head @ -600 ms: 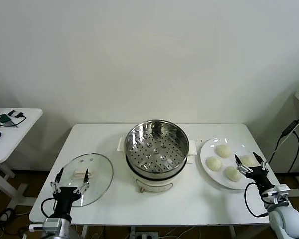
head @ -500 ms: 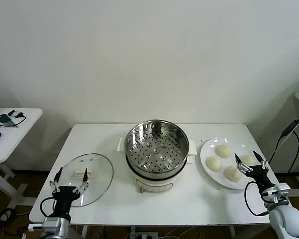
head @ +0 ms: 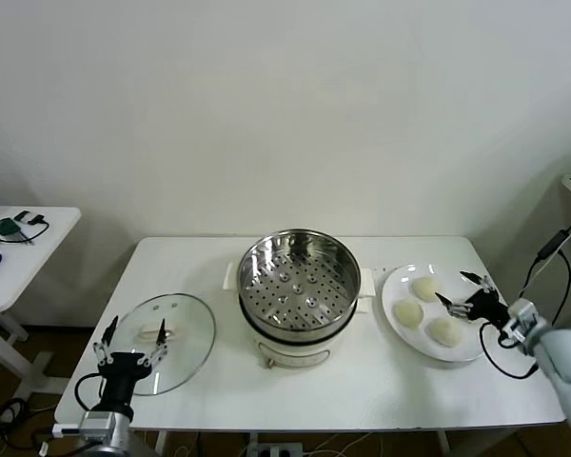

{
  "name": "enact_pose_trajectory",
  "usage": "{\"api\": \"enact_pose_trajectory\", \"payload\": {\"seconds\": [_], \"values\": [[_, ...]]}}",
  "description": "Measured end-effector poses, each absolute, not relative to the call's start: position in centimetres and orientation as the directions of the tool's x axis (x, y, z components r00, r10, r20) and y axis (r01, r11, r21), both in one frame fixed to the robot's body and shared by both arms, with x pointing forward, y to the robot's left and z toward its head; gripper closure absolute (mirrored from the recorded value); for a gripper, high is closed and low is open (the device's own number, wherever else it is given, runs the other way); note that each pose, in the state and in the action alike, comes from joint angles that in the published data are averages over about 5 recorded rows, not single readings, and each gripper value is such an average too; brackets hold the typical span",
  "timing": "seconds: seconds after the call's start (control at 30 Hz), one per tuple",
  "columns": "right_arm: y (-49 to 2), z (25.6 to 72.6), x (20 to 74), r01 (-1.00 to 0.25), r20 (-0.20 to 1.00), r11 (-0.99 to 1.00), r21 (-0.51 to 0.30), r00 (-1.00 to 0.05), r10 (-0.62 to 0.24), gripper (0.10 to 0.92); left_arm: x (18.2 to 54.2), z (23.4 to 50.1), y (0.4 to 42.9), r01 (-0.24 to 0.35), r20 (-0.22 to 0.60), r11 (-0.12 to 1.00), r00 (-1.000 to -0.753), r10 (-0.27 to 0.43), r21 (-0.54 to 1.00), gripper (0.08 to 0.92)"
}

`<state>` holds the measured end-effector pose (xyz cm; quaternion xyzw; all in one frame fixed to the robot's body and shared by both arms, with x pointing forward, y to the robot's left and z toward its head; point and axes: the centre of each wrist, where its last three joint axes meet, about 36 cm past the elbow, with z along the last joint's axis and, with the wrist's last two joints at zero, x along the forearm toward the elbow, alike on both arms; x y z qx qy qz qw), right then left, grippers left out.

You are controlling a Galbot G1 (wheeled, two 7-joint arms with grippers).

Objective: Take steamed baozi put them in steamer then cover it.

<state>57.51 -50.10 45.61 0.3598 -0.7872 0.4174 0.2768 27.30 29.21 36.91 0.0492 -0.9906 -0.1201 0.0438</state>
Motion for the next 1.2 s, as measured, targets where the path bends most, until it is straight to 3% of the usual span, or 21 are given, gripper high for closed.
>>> {"api": "enact_pose_trajectory", "payload": {"seconds": [0.23,0.53,1.2], "values": [[-49.9,48.1,63.0,-0.9,0.878,0.201,-0.386,-0.426,-0.219,0.2,27.3,36.8,29.8,-0.096,0.08,0.965,-0.99,-0.119,0.243,0.177],[-48.1,48.9,68.2,-0.956,0.954,0.096,-0.277,-0.285,-0.092,0.2,27.4,36.6,30.5,-0.106,0.087,0.963,-0.988,-0.131,0.248,0.177],[-42.0,46.1,72.9,-0.988,0.988,0.025,-0.152,-0.151,0.008,0.2,27.5,36.3,32.4,-0.127,0.099,0.956,-0.983,-0.158,0.265,0.177]]}}
